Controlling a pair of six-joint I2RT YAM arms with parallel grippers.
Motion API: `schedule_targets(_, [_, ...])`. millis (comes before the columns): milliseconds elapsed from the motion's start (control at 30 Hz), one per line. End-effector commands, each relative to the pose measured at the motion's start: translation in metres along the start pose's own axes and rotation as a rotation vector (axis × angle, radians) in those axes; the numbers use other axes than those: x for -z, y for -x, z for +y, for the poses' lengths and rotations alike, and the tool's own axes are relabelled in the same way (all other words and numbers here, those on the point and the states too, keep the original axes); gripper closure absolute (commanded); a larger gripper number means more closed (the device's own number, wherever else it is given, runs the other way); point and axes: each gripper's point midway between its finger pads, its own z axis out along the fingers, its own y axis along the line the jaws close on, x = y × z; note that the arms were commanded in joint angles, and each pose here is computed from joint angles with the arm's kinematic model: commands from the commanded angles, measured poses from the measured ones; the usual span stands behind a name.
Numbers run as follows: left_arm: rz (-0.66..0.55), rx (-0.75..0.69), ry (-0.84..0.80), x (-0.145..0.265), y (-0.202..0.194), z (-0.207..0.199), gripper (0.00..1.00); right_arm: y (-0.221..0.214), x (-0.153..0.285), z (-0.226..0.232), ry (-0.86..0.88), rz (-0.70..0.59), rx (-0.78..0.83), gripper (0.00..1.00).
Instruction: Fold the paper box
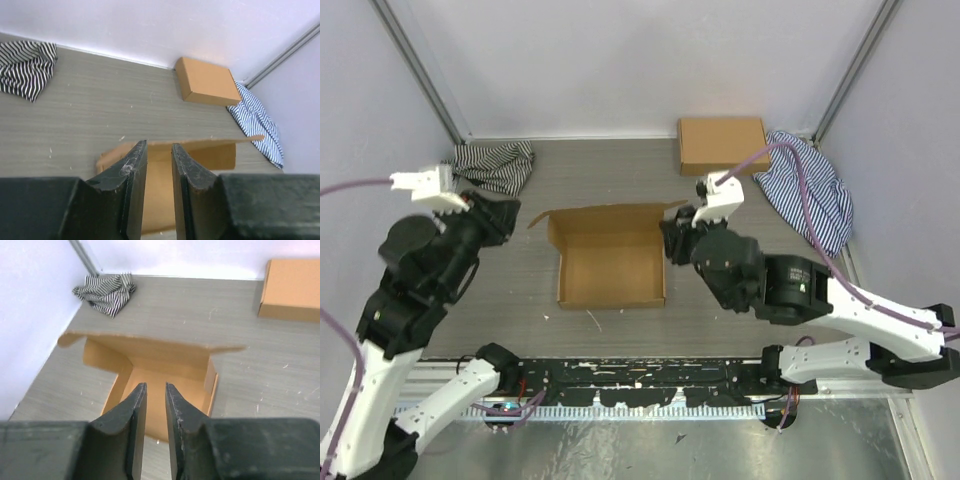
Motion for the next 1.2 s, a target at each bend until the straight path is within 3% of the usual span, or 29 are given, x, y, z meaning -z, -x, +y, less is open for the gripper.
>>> schedule_targets(0, [0.009,-0.125,-0.017,-0.050,0.017,-0.024,0.66,0.057,-0.036,-0.008,-0.047,-0.046,0.088,0.71])
schedule_targets(200, [0.139,-0.248,0.003,-0.126,0.006,-0.043,0.66,0.076,-0.135,-0.024,0.080,0.092,0.036,0.67])
schedule_targets(333, [0.313,-0.273,-0.020,-0.158,-0.042,-0.043,0.68,0.036,-0.179,-0.015,0.147,0.250,0.043,0.71])
schedule_targets(367, [0.373,-0.271,-0.029,-0.159,-0.058,-0.041,0.75,0.016,-0.184,-0.012,0.175,0.318,0.047,0.75])
schedule_targets(533, [0.532,-0.189,-0.040,-0.127,-0.123,-0.021,0.89,-0.054,-0.165,-0.013,0.228,0.461,0.006,0.81])
schedule_targets(767, [0.672,-0.093,-0.032,-0.064,-0.195,0.015,0.92,-0.151,-0.111,-0.030,0.198,0.626,0.001,0.81])
schedule_targets(900, [0.715,-0.060,0.019,-0.047,-0.225,0.035,0.93,-0.199,-0.096,-0.038,0.165,0.691,0.020,0.80])
schedule_targets(1167, [0.753,-0.007,0.041,-0.035,-0.250,0.045,0.92,-0.207,-0.091,-0.042,0.143,0.650,-0.024,0.80])
